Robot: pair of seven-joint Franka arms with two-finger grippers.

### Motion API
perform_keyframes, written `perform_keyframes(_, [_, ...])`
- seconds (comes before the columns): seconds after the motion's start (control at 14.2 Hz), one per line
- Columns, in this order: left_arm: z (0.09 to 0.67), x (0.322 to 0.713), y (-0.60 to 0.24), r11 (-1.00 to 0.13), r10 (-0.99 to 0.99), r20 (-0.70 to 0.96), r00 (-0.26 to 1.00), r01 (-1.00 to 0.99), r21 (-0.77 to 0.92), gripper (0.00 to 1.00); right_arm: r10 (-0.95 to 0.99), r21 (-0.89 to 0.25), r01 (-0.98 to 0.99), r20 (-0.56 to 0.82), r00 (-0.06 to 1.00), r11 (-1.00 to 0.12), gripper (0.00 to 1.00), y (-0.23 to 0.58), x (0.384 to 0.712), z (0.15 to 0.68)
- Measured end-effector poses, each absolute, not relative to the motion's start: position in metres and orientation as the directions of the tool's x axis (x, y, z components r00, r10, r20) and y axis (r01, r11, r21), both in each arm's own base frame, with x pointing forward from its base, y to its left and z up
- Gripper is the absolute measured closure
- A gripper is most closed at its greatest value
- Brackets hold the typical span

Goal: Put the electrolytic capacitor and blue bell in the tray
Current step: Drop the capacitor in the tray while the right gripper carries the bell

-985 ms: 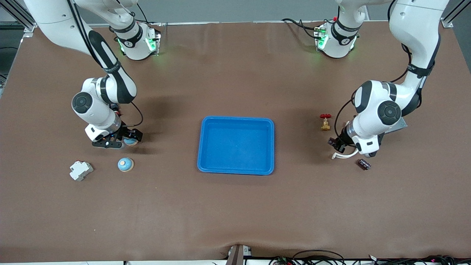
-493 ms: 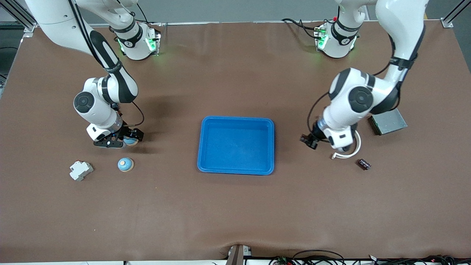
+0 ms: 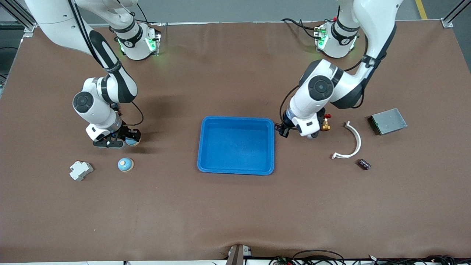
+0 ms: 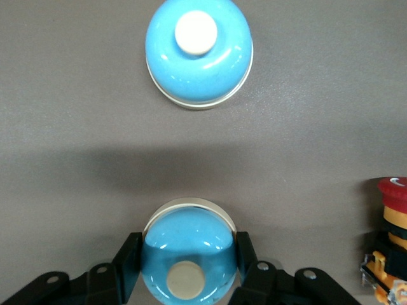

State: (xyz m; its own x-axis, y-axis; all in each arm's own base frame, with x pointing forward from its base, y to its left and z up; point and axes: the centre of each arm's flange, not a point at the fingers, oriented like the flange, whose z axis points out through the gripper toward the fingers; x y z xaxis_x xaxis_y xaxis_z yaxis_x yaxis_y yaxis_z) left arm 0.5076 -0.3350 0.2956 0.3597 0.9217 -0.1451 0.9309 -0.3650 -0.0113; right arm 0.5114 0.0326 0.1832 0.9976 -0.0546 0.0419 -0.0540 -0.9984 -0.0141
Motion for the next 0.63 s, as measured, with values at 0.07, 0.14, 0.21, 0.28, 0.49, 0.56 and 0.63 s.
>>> perform_keyframes(0.07, [0.291,0.503,-0.343,-0.347,0.929,-0.148,0.340,0.938,-0.023,0.70,-0.054,-0.014,-0.053,0.042,0.998,-0.998,0.36,0.033,0.512,0.183])
perform_keyframes(0.14, [0.286,0.498,-0.352,-0.319,0.938,-0.152,0.311,0.947,-0.030,0.70,-0.053,-0.014,-0.052,0.044,0.998,-0.999,0.36,0.033,0.512,0.184])
perform_keyframes(0.21, [0.281,0.493,-0.362,-0.289,0.947,-0.156,0.281,0.957,-0.028,0.70,-0.050,-0.015,-0.050,0.047,0.998,-0.999,0.36,0.035,0.513,0.185])
perform_keyframes(0.28, [0.276,0.491,-0.370,-0.267,0.953,-0.152,0.261,0.964,-0.021,0.70,-0.045,-0.016,-0.045,0.047,0.998,-0.999,0.36,0.037,0.514,0.187])
perform_keyframes(0.49, [0.260,0.501,-0.388,-0.221,0.966,-0.136,0.218,0.975,-0.009,0.70,-0.040,-0.015,-0.040,-0.008,0.999,-0.999,0.36,0.059,0.526,0.206])
perform_keyframes(0.56, [0.255,0.508,-0.394,-0.209,0.969,-0.139,0.206,0.978,-0.006,0.70,-0.049,-0.013,-0.049,-0.035,0.998,-0.999,0.36,0.071,0.533,0.219])
perform_keyframes(0.63, [0.249,0.514,-0.399,-0.200,0.970,-0.139,0.198,0.980,-0.003,0.70,-0.063,-0.009,-0.064,-0.058,0.996,-0.998,0.36,0.086,0.539,0.234])
